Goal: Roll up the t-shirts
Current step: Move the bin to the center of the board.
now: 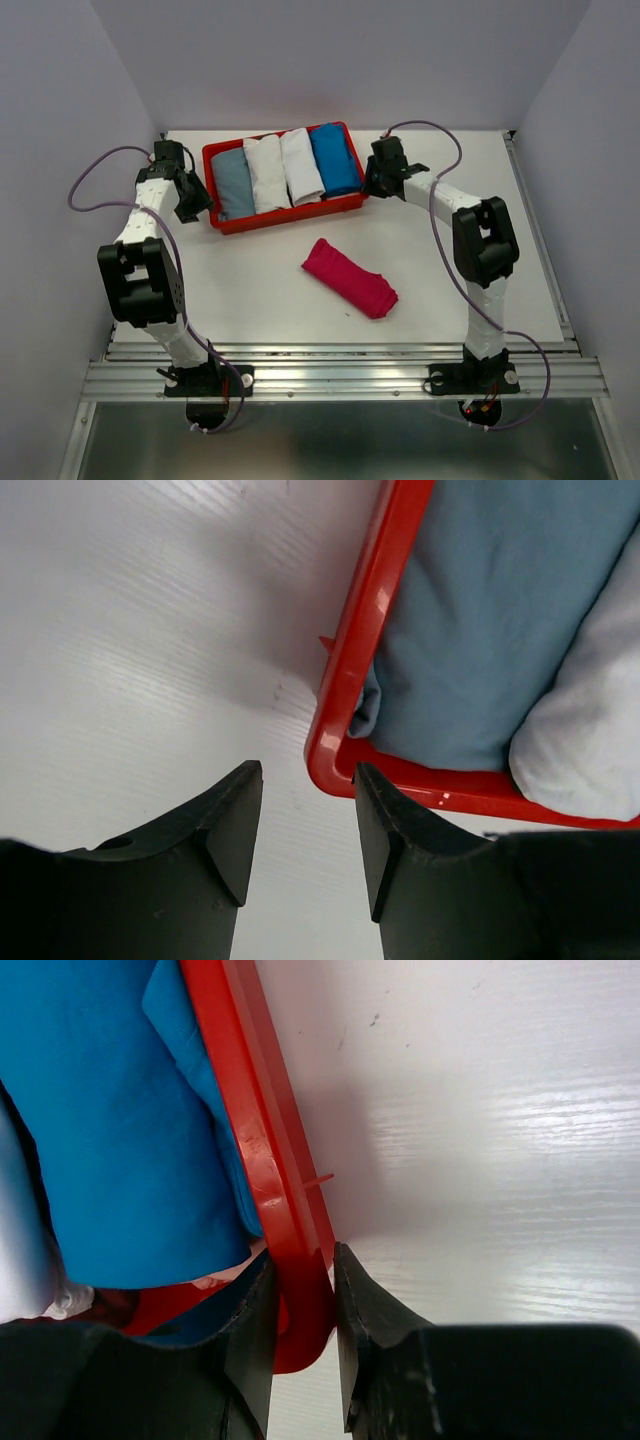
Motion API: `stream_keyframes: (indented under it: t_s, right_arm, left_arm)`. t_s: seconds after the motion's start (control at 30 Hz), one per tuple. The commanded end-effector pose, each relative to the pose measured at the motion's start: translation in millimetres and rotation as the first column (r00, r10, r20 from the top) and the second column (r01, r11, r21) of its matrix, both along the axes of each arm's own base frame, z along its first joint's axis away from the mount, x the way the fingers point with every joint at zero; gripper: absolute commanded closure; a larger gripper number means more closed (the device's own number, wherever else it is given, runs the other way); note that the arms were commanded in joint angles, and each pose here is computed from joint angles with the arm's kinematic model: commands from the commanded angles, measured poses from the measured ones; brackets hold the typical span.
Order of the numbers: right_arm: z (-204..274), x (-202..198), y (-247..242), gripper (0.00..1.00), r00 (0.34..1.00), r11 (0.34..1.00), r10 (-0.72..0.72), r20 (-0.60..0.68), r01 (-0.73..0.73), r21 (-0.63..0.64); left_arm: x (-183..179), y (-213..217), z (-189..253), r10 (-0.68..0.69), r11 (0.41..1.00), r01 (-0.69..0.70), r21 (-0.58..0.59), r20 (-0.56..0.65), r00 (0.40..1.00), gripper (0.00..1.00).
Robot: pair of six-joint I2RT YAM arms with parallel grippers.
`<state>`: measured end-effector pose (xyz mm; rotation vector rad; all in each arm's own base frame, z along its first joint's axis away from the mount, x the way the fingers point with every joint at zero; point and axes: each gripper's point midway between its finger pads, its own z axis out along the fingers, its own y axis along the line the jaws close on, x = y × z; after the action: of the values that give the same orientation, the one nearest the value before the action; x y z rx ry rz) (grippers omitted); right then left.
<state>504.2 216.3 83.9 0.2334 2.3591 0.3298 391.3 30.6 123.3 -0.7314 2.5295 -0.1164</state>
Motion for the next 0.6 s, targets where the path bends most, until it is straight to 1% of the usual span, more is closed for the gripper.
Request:
stream_keyframes:
  t_s: [0.0, 0.1, 0.17, 0.2, 0.27, 0.37, 0.57]
  right_arm:
    - [3.9, 17.7, -41.8, 0.92, 0.995, 0.992, -0.094, 0.026, 0.096, -0.081]
    - [-1.9, 20.8, -45.3, 0.93, 0.995, 0.992, -0.096, 0.017, 0.097, -0.085]
    - [-3.4, 22.3, -44.6, 0.94, 0.995, 0.992, -0.095, 0.016, 0.096, -0.084]
    - [-4.0, 24.4, -50.1, 0.94, 0.994, 0.991, -0.105, 0.015, 0.106, -0.086]
    - [-4.7, 27.0, -55.1, 0.94, 0.994, 0.99, -0.112, 0.014, 0.113, -0.085]
    - [-3.7, 32.9, -64.4, 0.94, 0.993, 0.99, -0.114, 0.017, 0.115, -0.083]
    - [-2.9, 41.3, -71.8, 0.94, 0.994, 0.99, -0.11, 0.026, 0.111, -0.09]
  left_arm:
    - [11.0, 7.7, 2.6, 0.006, 0.999, -0.009, 0.045, 0.051, 0.999, 0.45]
    - [15.4, 0.0, -12.1, -0.027, 1.0, 0.027, 0.009, 0.033, 0.999, 0.44]
    - [17.9, -10.0, -15.9, -0.058, 0.998, 0.06, -0.033, 0.045, 0.997, 0.44]
    - [20.8, -23.2, -16.6, -0.095, 0.993, 0.1, -0.07, 0.066, 0.993, 0.45]
    - [21.9, -38.4, -16.4, -0.137, 0.984, 0.145, -0.101, 0.081, 0.987, 0.46]
    - [22.7, -54.0, -17.7, -0.178, 0.977, 0.186, -0.102, 0.082, 0.981, 0.47]
    - [22.0, -62.7, -24.1, -0.19, 0.976, 0.196, -0.091, 0.067, 0.98, 0.47]
